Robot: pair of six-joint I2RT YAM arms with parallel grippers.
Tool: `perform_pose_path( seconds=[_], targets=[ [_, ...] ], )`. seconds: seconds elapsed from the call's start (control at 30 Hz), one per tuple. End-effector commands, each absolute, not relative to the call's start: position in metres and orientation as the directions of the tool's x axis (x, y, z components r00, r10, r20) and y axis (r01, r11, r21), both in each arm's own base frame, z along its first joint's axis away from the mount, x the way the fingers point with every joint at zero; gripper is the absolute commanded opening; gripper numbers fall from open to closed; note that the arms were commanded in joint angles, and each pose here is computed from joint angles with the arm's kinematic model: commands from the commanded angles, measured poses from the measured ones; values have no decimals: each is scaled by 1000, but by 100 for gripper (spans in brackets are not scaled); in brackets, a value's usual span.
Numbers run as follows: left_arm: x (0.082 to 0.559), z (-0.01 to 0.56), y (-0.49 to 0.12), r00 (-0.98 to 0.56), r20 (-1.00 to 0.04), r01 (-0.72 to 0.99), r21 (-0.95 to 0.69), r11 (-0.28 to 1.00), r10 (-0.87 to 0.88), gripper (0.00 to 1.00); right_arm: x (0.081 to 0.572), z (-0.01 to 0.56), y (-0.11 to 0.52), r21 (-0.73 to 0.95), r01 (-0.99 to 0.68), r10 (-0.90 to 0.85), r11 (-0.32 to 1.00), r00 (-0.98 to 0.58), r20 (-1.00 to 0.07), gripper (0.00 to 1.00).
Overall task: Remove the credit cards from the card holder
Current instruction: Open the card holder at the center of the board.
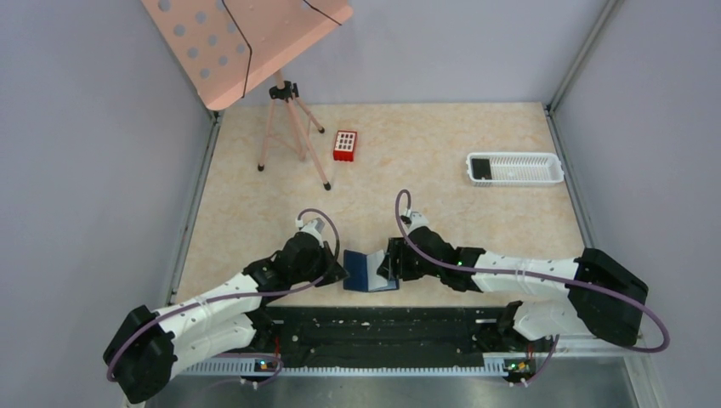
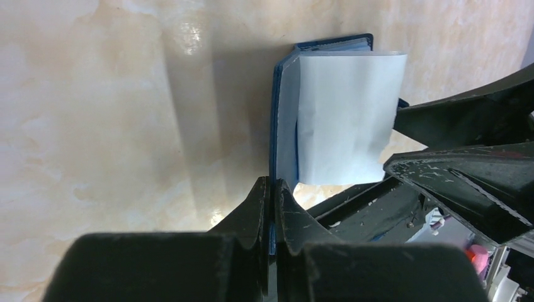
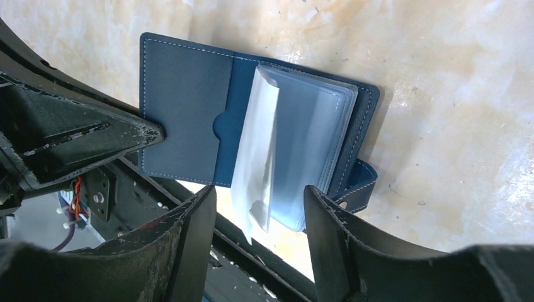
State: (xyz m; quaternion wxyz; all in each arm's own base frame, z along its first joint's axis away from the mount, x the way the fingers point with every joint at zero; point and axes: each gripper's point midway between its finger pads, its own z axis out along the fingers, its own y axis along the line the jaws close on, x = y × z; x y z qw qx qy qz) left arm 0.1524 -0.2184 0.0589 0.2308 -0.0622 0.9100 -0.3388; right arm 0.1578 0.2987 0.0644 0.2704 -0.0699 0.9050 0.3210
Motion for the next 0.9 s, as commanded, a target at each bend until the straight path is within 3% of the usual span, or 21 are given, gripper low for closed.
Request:
perform_pose_path(
  seconds=[0.0, 0.4, 0.87],
  targets=[
    [150, 48, -211, -885, -378, 25, -622, 782, -272, 0, 164, 67, 302, 561, -291, 76, 775, -839, -539, 55],
    [148, 43, -211, -890, -372, 25, -615, 788, -263, 0, 160, 64, 313, 595, -301, 65, 745, -855, -514, 62],
    [148, 46, -215, -890, -368, 33, -638, 769, -268, 0, 144, 103, 356, 735, -432, 28, 522, -853, -521, 49]
  ],
)
